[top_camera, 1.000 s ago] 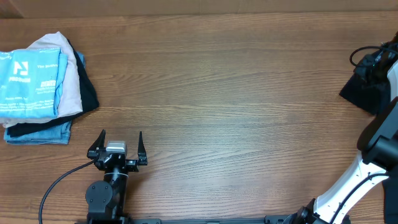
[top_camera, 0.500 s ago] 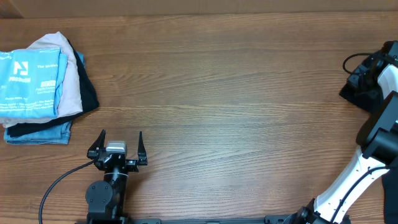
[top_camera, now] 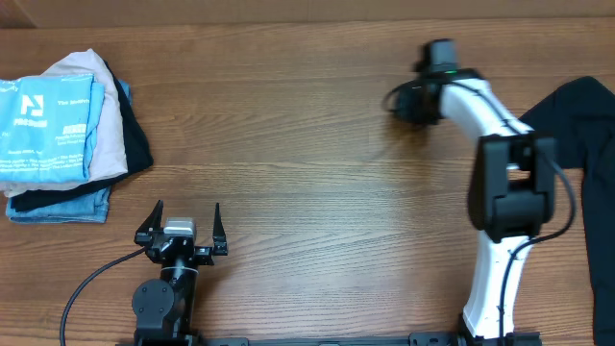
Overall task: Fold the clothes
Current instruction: 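Reach the right gripper to the black T-shirt at right edge and grasp it, then drag the black T-shirt leftward to the table center with the right gripper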
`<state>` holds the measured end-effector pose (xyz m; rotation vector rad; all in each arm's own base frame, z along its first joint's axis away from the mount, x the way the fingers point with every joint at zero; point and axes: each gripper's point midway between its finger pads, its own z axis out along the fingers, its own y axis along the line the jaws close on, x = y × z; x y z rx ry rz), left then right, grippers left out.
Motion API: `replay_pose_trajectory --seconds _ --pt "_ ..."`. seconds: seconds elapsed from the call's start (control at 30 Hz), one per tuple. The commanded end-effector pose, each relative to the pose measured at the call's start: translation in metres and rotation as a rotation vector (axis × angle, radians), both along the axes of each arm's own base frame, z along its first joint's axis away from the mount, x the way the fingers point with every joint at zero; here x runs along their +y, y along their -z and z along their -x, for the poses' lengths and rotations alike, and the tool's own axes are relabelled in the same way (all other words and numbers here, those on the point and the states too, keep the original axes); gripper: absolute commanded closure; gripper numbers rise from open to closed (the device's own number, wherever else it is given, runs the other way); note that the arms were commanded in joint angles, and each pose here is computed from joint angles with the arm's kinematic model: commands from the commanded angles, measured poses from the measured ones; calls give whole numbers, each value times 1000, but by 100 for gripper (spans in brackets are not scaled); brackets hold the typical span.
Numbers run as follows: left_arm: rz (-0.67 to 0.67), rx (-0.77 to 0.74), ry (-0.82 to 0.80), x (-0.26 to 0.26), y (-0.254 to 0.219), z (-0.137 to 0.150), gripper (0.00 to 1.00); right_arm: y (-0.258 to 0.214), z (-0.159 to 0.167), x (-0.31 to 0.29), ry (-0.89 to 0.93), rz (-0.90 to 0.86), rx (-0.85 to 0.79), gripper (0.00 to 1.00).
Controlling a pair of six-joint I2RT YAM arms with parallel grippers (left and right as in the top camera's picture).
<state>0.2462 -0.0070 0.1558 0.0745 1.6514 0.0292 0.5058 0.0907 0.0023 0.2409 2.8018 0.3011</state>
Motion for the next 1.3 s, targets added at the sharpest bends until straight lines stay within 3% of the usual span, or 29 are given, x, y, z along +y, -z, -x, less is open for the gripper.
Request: replay_pose_trajectory --seconds 0.0,0.17,0.23,0.3,0.4,0.5,0.63,0.83,0.9,0.97,1.03,1.07,1.2,1.27 --pt "-26 -6 -1 1 0 0 0 15 8 27 -49 7 39 96" --pt "-26 -6 -1 1 0 0 0 -43 -3 -65 139 13 105 96" --pt "-26 -6 -1 1 0 0 0 -55 10 -136 280 5 157 61" --pt "-26 -6 -1 1 0 0 0 -53 25 -179 372 -4 196 49" --pt "-26 -6 -1 1 0 0 0 -48 61 -266 614 -54 242 38" --pt "-26 -6 -1 1 0 0 0 -48 84 -317 731 -87 237 25" --pt "-26 -6 -1 1 0 0 0 -46 108 -353 820 -99 243 22" --pt "-26 -6 -1 1 0 0 0 -5 125 -347 857 -119 290 25" --pt "-26 -6 -1 1 0 0 0 3 126 -342 852 -131 294 42" --pt "-26 -6 -1 1 0 0 0 4 121 -333 835 -165 289 70" --pt "-26 -6 -1 1 0 0 0 3 112 -319 804 -200 283 91" --pt "-26 -6 -1 1 0 0 0 2 106 -309 780 -204 284 95" --pt "-26 -6 -1 1 0 0 0 2 77 -248 632 -179 288 96" --pt "-26 -6 -1 1 0 0 0 2 54 -182 529 -165 292 96"
